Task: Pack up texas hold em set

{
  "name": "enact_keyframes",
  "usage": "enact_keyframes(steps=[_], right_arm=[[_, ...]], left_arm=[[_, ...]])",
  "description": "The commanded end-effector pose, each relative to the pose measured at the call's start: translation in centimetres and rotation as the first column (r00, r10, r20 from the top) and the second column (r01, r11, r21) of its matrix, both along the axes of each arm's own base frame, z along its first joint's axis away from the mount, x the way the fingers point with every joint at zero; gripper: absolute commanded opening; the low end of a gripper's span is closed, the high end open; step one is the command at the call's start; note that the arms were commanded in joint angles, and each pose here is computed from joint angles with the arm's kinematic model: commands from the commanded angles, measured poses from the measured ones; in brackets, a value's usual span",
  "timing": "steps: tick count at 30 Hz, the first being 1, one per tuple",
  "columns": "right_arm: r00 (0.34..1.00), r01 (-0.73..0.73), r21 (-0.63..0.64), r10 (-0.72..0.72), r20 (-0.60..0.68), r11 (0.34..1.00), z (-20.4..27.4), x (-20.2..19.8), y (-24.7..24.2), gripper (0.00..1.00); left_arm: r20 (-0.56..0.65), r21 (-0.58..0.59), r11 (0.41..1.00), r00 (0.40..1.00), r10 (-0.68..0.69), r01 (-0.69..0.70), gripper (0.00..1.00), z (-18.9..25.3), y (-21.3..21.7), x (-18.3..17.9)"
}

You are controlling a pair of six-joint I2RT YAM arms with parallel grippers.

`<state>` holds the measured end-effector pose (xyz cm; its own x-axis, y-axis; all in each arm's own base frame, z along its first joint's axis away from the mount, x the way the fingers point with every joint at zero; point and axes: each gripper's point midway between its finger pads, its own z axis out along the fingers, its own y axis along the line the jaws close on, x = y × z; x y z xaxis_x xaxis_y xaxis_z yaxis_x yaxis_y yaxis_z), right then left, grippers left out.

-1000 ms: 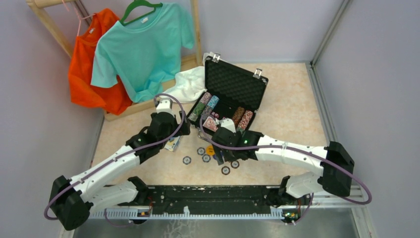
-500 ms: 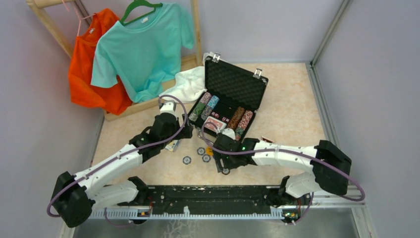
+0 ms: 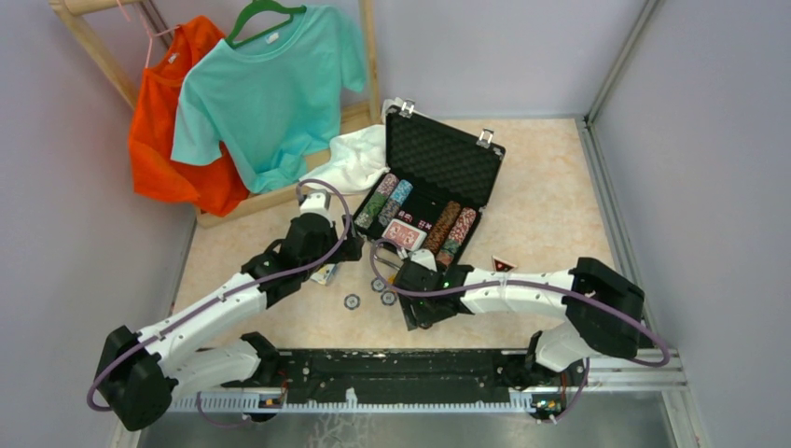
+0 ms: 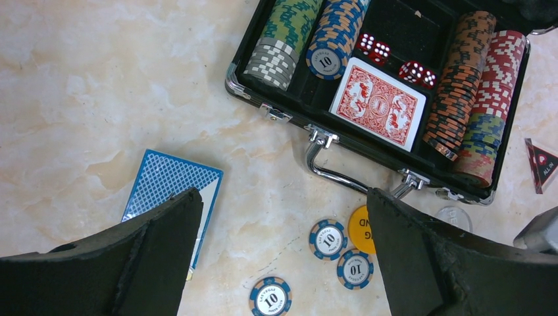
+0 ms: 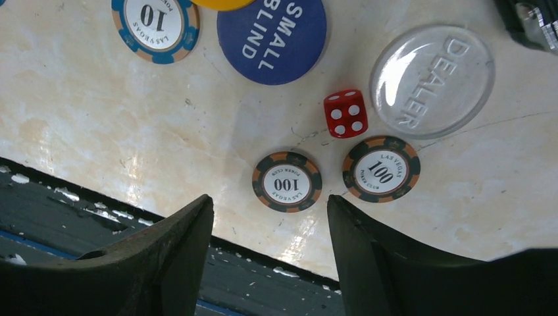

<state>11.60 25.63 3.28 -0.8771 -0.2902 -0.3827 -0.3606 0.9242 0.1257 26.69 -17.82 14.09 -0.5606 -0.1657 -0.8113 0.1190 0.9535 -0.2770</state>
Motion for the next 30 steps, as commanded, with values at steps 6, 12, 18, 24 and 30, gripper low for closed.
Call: enact_keyframes(steps=[6, 12, 18, 24, 30], right_arm=[[1.0, 0.024, 0.016, -0.024, -0.004, 1.0, -1.2, -0.9, 0.9, 0.65], [0.999, 0.045, 0.003, -0.045, -0.001, 0.999, -1.9, -0.9, 0.4, 0.65], [0.999, 0.047, 0.001, -0.047, -0.008, 0.999, -2.3, -0.9, 0.6, 0.61], [0.995, 0.098, -0.066, -0.095, 0.042, 0.993, -2.9, 0.1, -0.6, 0.61], [0.984, 0.155, -0.139, -0.141, 0.107, 0.978, -2.8, 1.1, -1.8, 0.6]], left_arm=[[-0.004, -0.04, 0.999, 1.0, -0.018, 0.018, 0.99, 0.5, -0.2, -0.5], [0.003, -0.02, 1.0, 1.0, -0.01, 0.01, 0.99, 0.6, 0.3, -0.6], [-0.004, -0.026, 1.0, 1.0, -0.015, 0.015, 0.99, 0.5, 0.1, -0.6], [-0.007, -0.018, 1.0, 1.0, -0.011, 0.011, 0.99, 0.4, 0.3, -0.7], [0.0, -0.011, 1.0, 1.0, -0.002, 0.002, 0.99, 0.6, 0.6, -0.7]])
